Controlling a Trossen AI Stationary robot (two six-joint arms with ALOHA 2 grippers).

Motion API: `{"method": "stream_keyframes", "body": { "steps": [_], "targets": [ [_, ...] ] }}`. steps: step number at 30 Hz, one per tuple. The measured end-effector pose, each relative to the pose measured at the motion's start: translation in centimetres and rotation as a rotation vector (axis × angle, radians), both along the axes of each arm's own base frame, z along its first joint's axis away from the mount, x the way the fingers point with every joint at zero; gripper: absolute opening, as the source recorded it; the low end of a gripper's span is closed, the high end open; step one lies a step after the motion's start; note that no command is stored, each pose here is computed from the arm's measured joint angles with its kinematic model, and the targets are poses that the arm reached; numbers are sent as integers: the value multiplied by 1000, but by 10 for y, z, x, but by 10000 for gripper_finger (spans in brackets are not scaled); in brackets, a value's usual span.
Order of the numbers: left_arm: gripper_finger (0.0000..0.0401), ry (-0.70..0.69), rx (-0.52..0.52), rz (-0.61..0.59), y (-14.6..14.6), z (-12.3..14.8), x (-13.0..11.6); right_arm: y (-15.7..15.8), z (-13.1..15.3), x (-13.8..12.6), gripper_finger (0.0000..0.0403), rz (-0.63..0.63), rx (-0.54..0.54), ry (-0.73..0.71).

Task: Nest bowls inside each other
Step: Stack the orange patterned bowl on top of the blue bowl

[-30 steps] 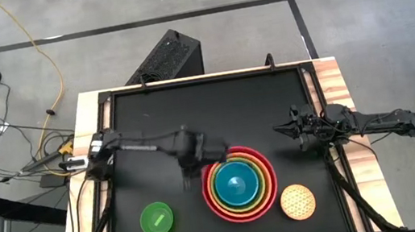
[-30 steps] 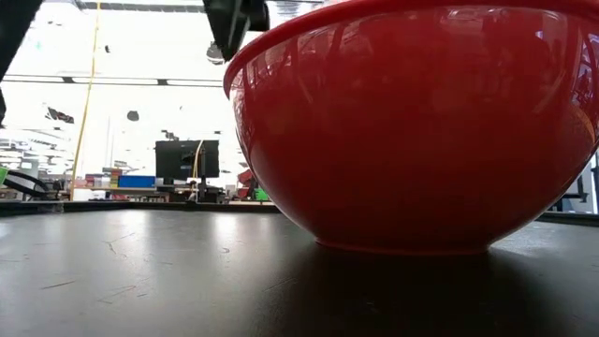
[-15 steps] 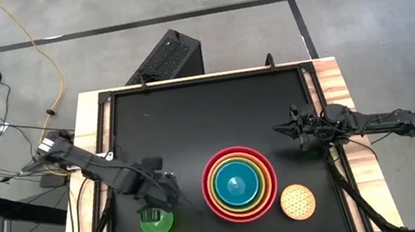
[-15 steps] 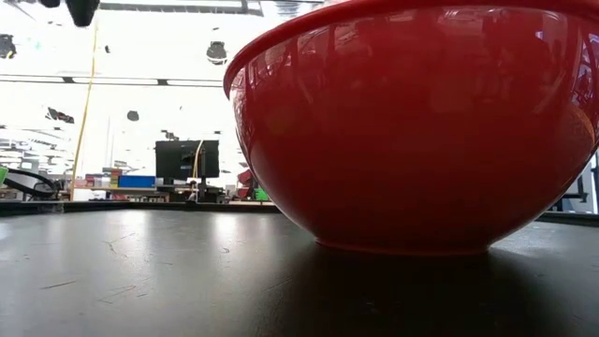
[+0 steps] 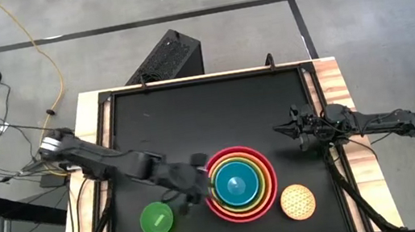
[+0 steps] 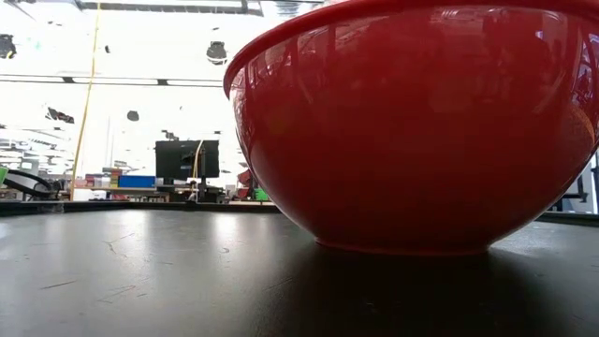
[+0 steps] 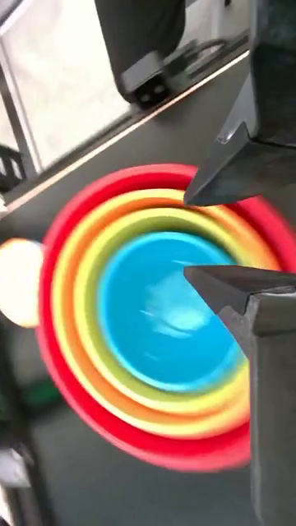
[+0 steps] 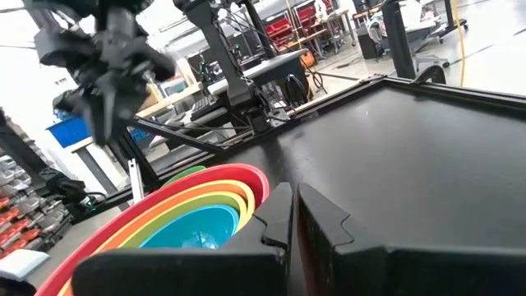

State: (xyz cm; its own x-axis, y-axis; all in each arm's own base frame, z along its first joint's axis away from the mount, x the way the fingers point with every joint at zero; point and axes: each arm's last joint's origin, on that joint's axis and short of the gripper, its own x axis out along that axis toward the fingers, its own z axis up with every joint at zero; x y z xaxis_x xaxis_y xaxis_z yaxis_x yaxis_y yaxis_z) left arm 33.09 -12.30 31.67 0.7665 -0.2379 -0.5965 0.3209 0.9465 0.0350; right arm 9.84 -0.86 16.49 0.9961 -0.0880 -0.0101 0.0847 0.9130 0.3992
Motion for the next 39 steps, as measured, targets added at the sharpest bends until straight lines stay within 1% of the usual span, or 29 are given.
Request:
{"method": "stream_keyframes", "body": {
  "steps": [4,9,12,16,18,24,26,29,30,32,34,39],
  "targets": [
    [116,-76,-7,-65,1,-17,47,0,0,0,38,0,0,0],
    [116,-36,-15,-94,9,-34,100,0,0,0,38,0,0,0],
    [116,-55,-24,-121,10,-35,129,0,0,0,38,0,0,0],
    [116,-64,-6,-110,12,-35,161,0,0,0,38,0,0,0],
    [116,-62,6,-107,12,-40,174,0,0,0,38,0,0,0],
    [116,-159,31,-71,12,-56,215,0,0,0,38,0,0,0],
    [116,-220,23,-69,10,-67,226,0,0,0,38,0,0,1],
    [116,-294,11,-67,8,-85,234,0,0,0,38,0,0,-1],
    [116,-330,7,-62,8,-85,237,0,0,0,38,0,0,0],
    [116,-334,0,-46,8,-85,237,0,0,0,38,0,0,0],
    [116,-383,-17,-30,8,-88,241,0,0,0,38,0,0,1],
    [116,-384,-38,-11,6,-94,243,0,0,0,38,0,0,2]
  ]
}}
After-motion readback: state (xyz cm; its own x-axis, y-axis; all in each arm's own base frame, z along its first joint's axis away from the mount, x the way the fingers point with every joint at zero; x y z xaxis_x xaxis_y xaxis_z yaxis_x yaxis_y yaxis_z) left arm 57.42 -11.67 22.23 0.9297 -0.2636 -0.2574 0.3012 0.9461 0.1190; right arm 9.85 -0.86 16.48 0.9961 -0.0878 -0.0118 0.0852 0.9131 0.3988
